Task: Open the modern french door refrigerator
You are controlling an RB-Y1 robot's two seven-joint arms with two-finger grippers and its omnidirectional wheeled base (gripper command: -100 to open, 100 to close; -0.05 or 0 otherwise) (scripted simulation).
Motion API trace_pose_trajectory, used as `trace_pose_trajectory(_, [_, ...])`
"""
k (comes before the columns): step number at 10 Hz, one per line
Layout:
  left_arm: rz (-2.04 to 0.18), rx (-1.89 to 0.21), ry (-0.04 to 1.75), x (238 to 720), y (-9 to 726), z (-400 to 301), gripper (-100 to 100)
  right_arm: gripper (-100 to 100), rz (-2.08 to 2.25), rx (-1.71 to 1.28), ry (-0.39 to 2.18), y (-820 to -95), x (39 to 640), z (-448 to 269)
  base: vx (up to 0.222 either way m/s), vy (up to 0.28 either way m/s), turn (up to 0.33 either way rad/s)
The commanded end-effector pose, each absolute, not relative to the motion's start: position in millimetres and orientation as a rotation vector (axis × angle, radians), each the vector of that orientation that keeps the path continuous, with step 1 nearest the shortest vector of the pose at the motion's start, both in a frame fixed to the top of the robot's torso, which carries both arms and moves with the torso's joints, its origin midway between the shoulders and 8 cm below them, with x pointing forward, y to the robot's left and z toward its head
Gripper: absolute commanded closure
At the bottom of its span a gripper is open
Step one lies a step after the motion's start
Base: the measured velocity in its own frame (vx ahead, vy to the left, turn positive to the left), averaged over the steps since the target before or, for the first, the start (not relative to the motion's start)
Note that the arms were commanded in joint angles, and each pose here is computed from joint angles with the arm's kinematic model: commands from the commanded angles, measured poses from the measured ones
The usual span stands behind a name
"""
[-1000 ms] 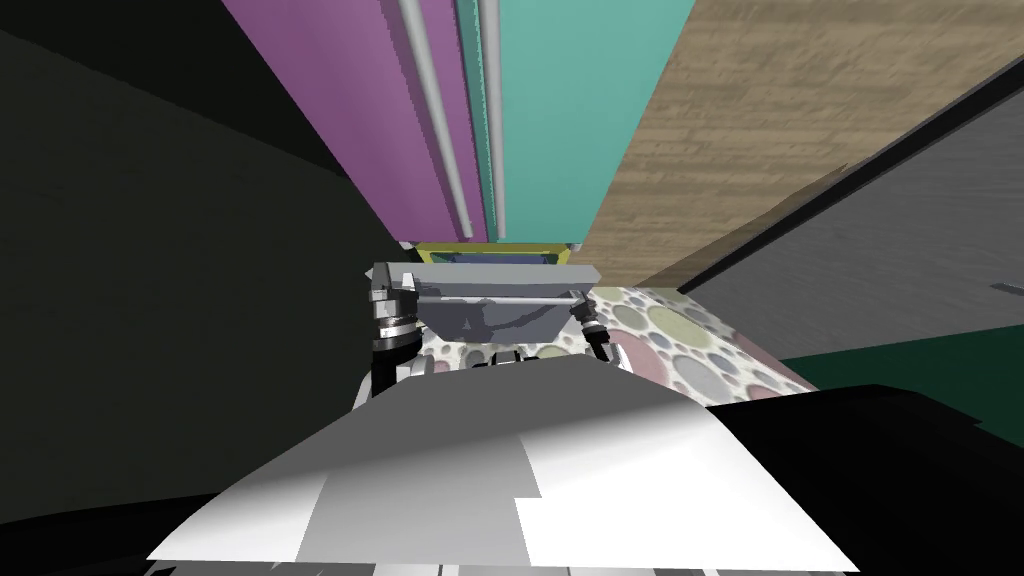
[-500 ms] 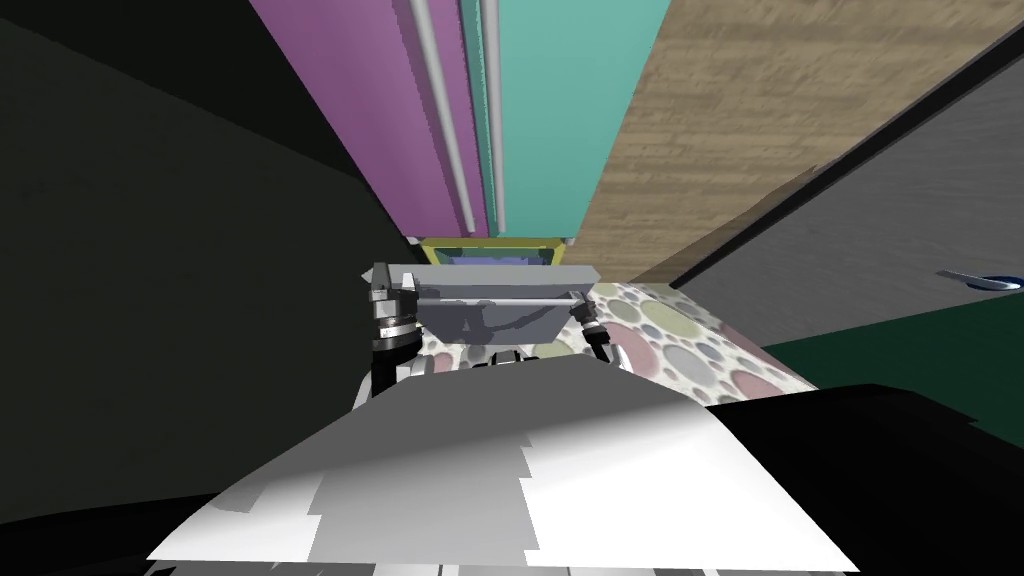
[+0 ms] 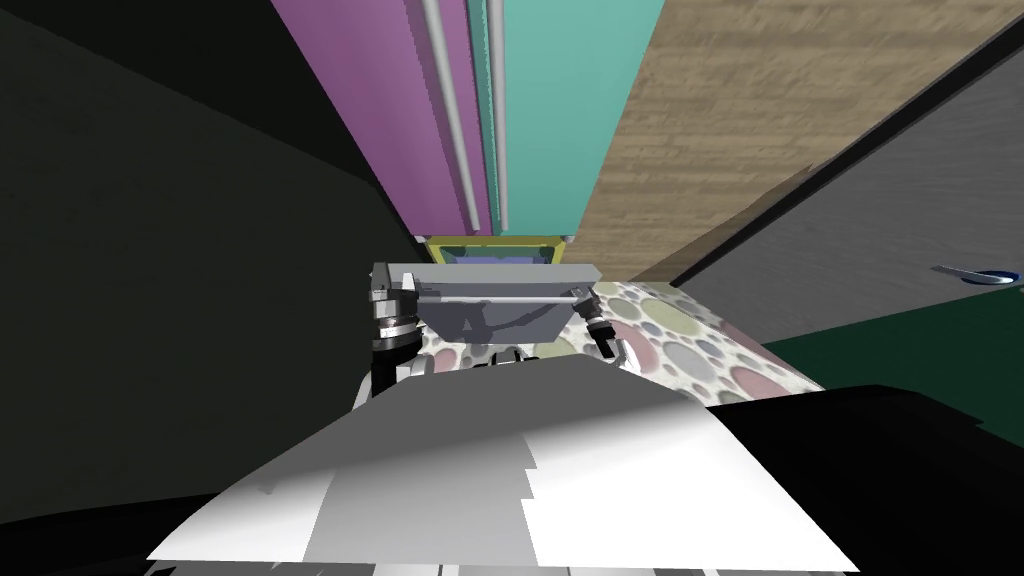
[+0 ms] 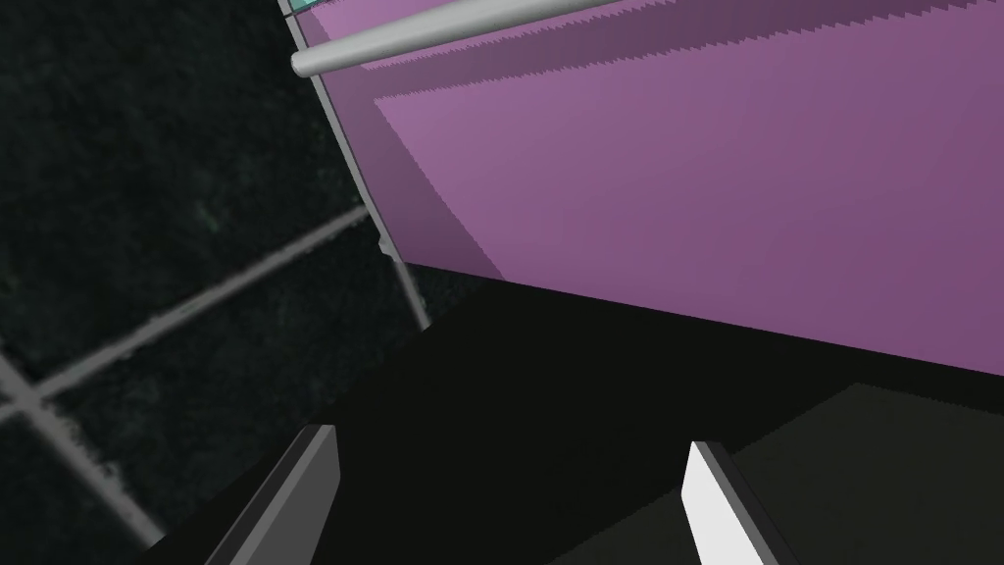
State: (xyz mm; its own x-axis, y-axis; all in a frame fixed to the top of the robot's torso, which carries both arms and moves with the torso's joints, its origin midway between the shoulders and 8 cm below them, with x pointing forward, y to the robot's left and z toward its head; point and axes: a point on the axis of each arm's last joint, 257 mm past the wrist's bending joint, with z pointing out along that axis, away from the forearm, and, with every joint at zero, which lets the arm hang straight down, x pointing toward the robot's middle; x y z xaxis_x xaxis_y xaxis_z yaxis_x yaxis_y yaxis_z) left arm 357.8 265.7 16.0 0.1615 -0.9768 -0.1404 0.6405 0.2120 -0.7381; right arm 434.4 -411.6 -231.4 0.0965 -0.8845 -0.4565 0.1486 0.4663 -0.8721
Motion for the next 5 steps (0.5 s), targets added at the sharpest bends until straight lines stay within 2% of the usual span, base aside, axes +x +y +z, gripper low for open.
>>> trace_pose_trajectory(1, [-1.257, -0.596, 0.693, 358, 266, 16, 0, -100, -0.894, -0.756, 1.220, -423, 445, -208, -0.024, 0.039, 0.023])
trace_pose_trajectory(5, [-1.257, -0.596, 0.693, 358, 266, 16, 0, -100, -0.899, -0.749, 1.222, -437, 454, -190, -0.031, 0.028, 0.017])
